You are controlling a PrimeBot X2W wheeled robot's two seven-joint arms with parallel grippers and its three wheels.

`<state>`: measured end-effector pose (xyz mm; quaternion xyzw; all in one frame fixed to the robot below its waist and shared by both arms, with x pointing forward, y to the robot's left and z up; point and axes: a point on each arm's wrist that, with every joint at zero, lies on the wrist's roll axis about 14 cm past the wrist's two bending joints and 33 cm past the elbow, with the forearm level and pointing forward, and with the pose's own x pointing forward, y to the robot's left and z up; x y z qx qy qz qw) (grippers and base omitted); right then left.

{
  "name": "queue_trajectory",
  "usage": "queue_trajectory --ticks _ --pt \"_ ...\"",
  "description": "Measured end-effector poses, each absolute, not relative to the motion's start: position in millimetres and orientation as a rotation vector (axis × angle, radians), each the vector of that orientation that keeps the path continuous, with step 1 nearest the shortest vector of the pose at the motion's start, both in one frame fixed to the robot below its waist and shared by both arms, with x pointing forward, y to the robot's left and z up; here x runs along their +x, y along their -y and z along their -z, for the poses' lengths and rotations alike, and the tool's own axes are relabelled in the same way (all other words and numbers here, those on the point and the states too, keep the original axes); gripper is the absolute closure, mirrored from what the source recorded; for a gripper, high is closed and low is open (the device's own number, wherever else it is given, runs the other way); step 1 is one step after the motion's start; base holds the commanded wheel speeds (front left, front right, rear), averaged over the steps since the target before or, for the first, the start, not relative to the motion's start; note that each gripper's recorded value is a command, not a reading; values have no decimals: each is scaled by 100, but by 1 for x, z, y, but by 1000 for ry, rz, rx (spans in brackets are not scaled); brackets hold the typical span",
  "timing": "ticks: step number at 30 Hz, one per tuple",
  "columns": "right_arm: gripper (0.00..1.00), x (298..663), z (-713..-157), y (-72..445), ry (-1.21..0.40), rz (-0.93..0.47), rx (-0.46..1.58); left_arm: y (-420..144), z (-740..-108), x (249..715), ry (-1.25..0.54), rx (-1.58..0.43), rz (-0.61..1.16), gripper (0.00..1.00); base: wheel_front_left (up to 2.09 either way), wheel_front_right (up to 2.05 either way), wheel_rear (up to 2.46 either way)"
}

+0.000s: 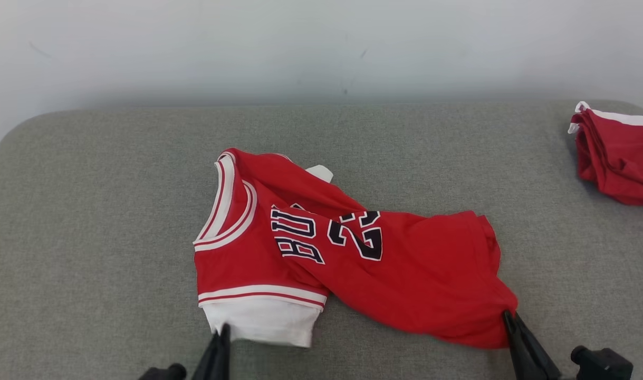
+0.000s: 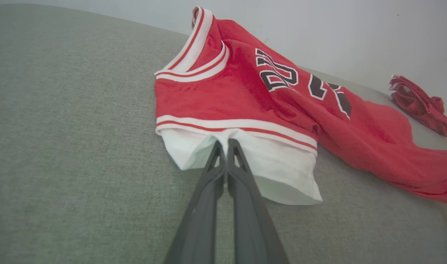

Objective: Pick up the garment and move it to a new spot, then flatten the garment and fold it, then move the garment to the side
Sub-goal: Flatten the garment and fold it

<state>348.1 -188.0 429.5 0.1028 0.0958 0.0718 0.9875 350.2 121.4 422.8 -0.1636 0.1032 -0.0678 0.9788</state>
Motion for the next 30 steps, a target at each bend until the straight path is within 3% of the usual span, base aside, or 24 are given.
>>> queue_trajectory --ticks 7,13,19,30 --pt "100 368 -474 178 -55 -204 196 -134 -480 378 -14 -287 150 100 0 0 0" --pt "100 412 -515 174 38 -263 140 -136 -539 429 132 -162 249 100 0 0 0" --pt "100 479 -571 171 143 -304 101 -132 -625 496 288 -109 324 100 0 0 0" --pt "100 611 -674 167 273 -325 91 -136 -736 621 417 -27 359 100 0 0 0"
